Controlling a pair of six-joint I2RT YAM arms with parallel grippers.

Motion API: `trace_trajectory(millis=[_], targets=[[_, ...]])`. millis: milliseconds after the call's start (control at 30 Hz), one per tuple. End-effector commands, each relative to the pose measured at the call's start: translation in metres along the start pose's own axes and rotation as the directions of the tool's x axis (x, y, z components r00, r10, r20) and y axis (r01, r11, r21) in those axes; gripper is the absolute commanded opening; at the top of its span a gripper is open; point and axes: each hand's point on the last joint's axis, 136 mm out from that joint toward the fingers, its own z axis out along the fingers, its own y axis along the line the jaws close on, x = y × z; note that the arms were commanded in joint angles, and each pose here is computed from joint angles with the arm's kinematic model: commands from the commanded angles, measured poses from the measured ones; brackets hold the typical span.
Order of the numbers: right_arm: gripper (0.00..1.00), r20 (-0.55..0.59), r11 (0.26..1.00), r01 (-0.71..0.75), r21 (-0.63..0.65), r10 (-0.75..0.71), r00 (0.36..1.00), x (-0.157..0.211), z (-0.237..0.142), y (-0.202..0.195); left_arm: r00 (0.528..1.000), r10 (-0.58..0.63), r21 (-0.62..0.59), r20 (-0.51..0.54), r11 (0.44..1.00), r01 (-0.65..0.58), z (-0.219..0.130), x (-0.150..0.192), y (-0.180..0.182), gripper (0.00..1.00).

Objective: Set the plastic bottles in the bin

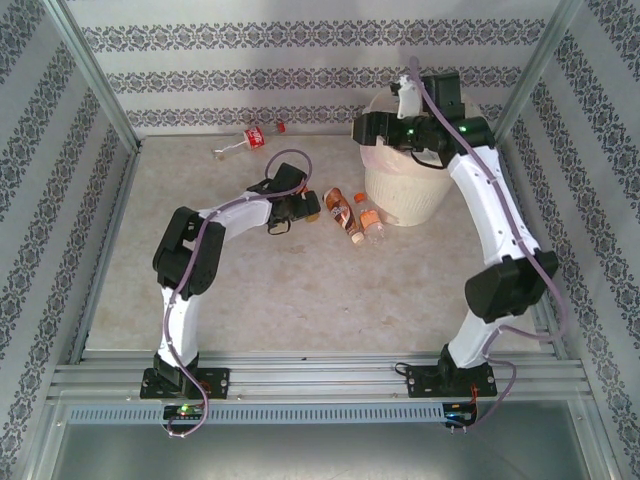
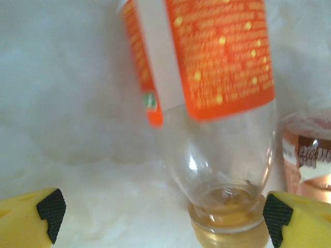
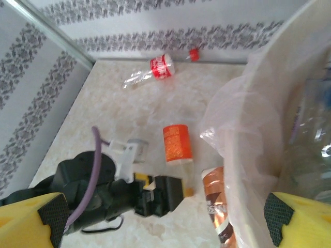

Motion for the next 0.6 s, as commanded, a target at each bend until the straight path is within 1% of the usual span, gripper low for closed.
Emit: trace_trajectory(millis=[0, 133, 233, 300, 367, 567], targets=[[0.98, 0.156, 0.996, 0.007, 0.09, -0.021, 0.988, -0.022, -0.028, -0.012, 0.996, -0.04, 0.045, 0.079, 0.998, 0.036, -0.029, -0.021, -0.016, 1.0], [0.98, 0.244, 0.991, -0.057, 0.123, 0.026, 0.969, -0.024, -0.047, -0.026, 0.999, -0.033, 0.017, 0.043, 0.999, 0.032, -0.01, -0.018, -0.019, 1.0], [0.98, 0.309, 0.981, -0.112, 0.159, 0.058, 0.949, -0.025, -0.066, -0.045, 0.999, 0.011, -0.019, 0.031, 1.0, -0.01, 0.007, -0.014, -0.015, 1.0], [0.98, 0.339, 0.971, -0.164, 0.174, 0.097, 0.936, -0.025, -0.078, -0.059, 0.999, 0.044, -0.067, 0.026, 0.997, -0.042, 0.017, -0.012, -0.005, 0.99], [0.98, 0.352, 0.964, -0.186, 0.19, 0.11, 0.93, -0.024, -0.088, -0.069, 0.997, 0.074, -0.091, 0.014, 0.993, -0.072, 0.022, -0.008, 0.001, 0.98], [0.98, 0.345, 0.956, -0.173, 0.237, 0.084, 0.935, -0.018, -0.098, -0.075, 0.991, 0.135, -0.084, -0.004, 0.987, -0.135, 0.027, -0.002, 0.003, 0.94]])
